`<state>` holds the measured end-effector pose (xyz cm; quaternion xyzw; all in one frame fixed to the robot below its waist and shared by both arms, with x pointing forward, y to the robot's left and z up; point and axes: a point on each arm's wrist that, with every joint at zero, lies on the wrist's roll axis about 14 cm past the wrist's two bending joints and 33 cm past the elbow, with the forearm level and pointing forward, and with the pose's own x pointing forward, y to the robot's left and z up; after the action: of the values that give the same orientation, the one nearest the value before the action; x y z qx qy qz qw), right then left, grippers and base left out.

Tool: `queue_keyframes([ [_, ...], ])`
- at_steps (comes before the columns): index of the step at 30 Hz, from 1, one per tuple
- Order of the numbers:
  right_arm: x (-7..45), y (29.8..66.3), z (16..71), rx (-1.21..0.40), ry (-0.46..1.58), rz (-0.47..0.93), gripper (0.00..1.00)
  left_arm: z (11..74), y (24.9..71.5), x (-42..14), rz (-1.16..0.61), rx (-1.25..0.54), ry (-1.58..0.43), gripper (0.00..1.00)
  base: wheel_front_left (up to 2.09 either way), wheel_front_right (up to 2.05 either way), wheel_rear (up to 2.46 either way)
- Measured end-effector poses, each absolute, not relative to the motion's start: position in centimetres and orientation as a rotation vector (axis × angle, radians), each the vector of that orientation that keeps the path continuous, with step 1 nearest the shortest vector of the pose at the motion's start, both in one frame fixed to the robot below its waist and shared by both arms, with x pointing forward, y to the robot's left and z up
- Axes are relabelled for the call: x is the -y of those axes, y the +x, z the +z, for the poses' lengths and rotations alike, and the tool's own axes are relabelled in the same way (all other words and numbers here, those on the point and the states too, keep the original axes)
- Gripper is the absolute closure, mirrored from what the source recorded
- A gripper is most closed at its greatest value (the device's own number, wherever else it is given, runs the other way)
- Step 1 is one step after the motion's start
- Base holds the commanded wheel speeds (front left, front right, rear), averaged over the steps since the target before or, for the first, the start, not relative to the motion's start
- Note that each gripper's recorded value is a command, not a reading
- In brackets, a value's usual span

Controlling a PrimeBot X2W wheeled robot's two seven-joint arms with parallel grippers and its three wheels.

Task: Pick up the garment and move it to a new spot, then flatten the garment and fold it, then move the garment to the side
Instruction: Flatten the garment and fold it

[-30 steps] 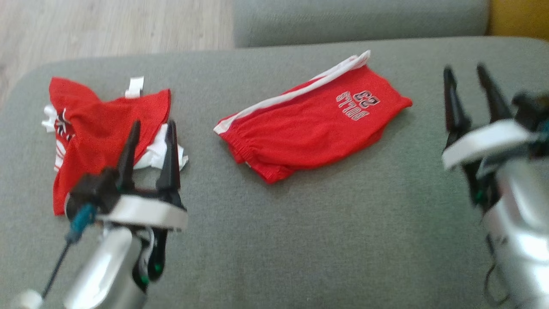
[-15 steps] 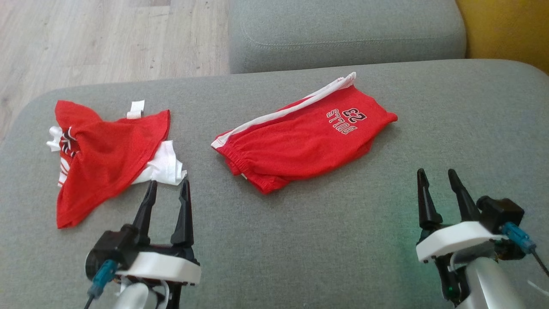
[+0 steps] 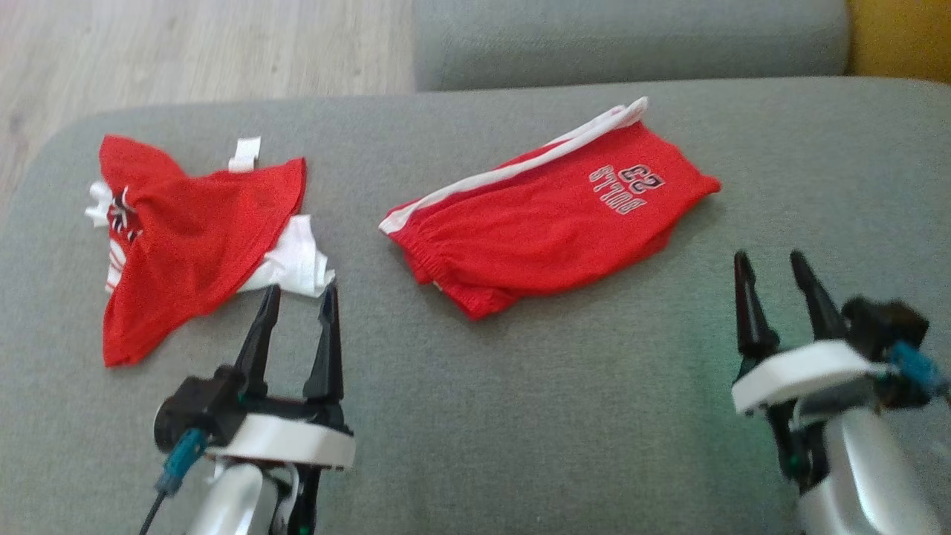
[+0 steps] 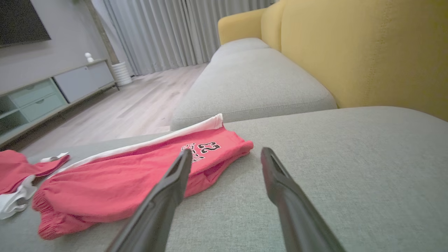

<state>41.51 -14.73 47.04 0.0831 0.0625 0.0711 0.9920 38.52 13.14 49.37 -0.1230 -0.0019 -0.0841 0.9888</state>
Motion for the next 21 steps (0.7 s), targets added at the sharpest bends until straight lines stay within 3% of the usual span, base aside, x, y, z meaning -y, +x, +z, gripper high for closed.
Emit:
queue_keyframes([
  [5,14.5,45.4,47.2,-0.165,0.129,0.145,0.00,49.6,40.1,-13.3,-0.170,0.014,-0.242,0.00,0.00,0.00,0.00],
  [13,14.6,51.3,43.7,-0.325,0.242,0.082,0.00,48.2,41.6,-14.5,-0.136,-0.016,-0.245,0.00,0.00,0.00,0.00],
  [21,13.7,54.4,38.8,-0.511,0.227,0.044,0.00,47.0,42.3,-15.9,-0.098,-0.046,-0.245,0.00,0.00,0.00,0.00],
])
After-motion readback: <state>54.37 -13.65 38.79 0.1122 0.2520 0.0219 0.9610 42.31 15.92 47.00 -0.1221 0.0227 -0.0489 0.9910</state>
